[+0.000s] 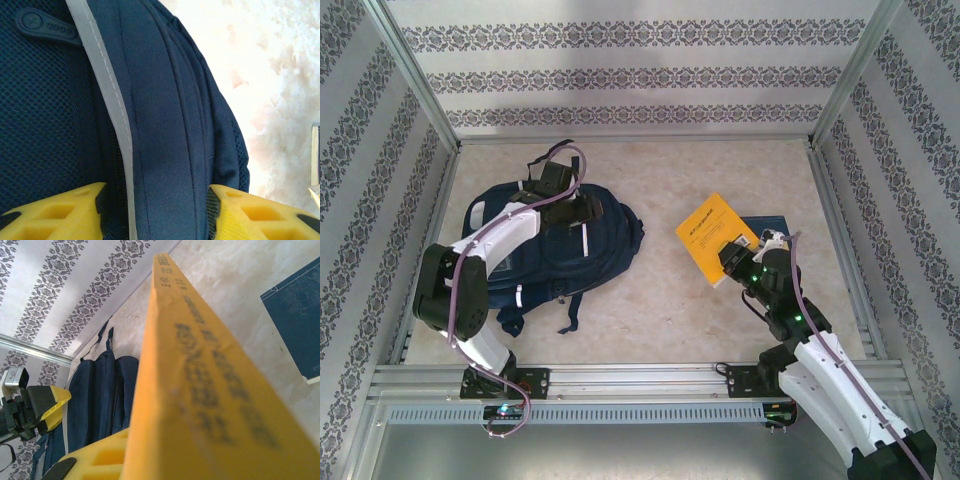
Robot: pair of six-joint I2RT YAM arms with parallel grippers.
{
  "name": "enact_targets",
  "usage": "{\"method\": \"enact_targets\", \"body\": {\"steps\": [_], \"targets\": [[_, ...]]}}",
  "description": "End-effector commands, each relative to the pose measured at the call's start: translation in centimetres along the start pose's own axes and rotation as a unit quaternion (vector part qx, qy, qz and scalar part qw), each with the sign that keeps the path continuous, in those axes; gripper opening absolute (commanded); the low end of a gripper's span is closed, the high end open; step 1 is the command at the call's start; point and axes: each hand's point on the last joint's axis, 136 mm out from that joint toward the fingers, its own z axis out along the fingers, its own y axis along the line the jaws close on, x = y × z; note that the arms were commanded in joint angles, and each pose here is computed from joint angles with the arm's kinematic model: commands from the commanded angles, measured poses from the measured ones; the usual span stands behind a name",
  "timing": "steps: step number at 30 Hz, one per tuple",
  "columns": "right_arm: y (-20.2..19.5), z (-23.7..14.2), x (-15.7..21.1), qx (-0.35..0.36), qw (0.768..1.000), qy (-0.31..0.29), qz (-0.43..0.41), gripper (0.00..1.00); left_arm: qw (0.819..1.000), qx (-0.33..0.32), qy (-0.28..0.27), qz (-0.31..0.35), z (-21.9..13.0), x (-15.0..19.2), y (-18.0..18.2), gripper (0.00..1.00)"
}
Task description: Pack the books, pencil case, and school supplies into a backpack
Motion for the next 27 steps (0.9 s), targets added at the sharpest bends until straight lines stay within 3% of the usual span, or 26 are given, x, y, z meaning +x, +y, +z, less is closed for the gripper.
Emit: {"method": "enact_targets", "body": {"steps": [1, 10, 15, 21, 27], "targets": [[3.1, -0.5, -1.4, -0.061, 0.998, -0.018, -0.007, 0.00, 1.000, 0.018, 0.007, 0.003, 0.5, -0.2, -0.5, 0.51], [2.8, -0.4, -1.1, -0.063, 0.998, -0.013, -0.001, 0.00, 0.999, 0.034, 0.035, 0.018, 3.2, 0.2, -0.7, 0.32], [3.0, -0.8, -1.3, -0.064, 0.998, -0.016, -0.007, 0.00, 0.997, 0.036, 0.058, 0.038, 3.1, 0.2, -1.3, 0.01], [2.7, -1.1, -1.3, -0.051, 0.998, -0.014, -0.025, 0.00, 0.993, 0.057, 0.050, 0.091, -0.3, -0.4, -4.1, 0.00], [3.7, -1.3, -1.4, -0.061, 0.997, 0.000, -0.044, 0.00, 0.982, 0.090, 0.056, 0.154, -4.7, 0.3, -9.1, 0.00]]}}
